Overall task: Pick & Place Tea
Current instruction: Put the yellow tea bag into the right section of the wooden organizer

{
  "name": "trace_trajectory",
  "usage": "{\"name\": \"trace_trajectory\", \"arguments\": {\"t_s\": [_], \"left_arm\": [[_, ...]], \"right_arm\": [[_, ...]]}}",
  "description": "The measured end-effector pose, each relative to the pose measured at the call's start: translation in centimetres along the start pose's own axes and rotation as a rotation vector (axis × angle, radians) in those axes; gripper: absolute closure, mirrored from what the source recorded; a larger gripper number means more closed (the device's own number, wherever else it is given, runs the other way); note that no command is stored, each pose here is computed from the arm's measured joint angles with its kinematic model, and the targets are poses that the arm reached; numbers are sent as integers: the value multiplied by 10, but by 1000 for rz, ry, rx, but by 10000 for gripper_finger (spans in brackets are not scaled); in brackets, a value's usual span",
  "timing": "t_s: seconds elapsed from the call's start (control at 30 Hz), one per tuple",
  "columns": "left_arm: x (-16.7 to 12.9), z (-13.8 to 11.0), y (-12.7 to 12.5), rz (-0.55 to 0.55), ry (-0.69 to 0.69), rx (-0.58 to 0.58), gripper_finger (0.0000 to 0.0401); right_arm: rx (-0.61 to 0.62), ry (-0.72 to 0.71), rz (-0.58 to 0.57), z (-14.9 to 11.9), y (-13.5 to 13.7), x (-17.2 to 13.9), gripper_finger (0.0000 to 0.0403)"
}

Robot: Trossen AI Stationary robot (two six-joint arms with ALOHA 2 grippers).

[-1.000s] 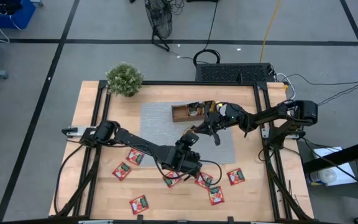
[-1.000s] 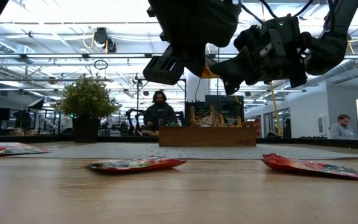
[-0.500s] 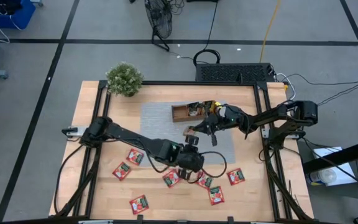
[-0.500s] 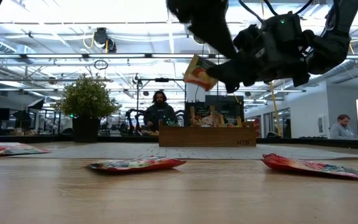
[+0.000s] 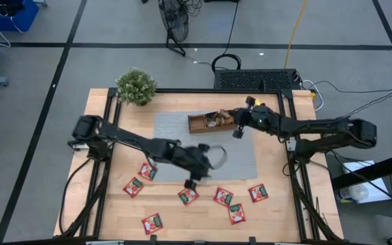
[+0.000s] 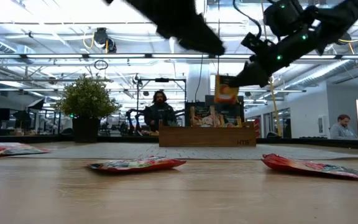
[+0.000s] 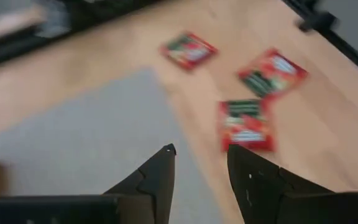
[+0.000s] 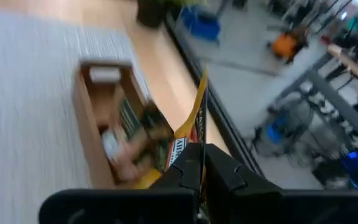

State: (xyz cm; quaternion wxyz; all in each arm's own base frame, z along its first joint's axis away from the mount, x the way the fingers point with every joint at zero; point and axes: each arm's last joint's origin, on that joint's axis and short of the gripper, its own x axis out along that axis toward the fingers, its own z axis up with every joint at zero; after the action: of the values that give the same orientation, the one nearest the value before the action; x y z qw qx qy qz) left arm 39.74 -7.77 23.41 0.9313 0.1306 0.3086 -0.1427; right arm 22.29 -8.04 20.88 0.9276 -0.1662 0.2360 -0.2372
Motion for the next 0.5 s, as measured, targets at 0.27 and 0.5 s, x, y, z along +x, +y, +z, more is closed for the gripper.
{"name": "trace_trajectory", "arguments": {"t_s": [0.27,0.5], "left_arm": [[-48,-64,27,178,-340,-138,249],[-69,-96,30,260,-519,-147,249]], "right_arm": [[-155,83,290,-11,-19,0,403],[-130,168,274,-30,-31,15,403]]}}
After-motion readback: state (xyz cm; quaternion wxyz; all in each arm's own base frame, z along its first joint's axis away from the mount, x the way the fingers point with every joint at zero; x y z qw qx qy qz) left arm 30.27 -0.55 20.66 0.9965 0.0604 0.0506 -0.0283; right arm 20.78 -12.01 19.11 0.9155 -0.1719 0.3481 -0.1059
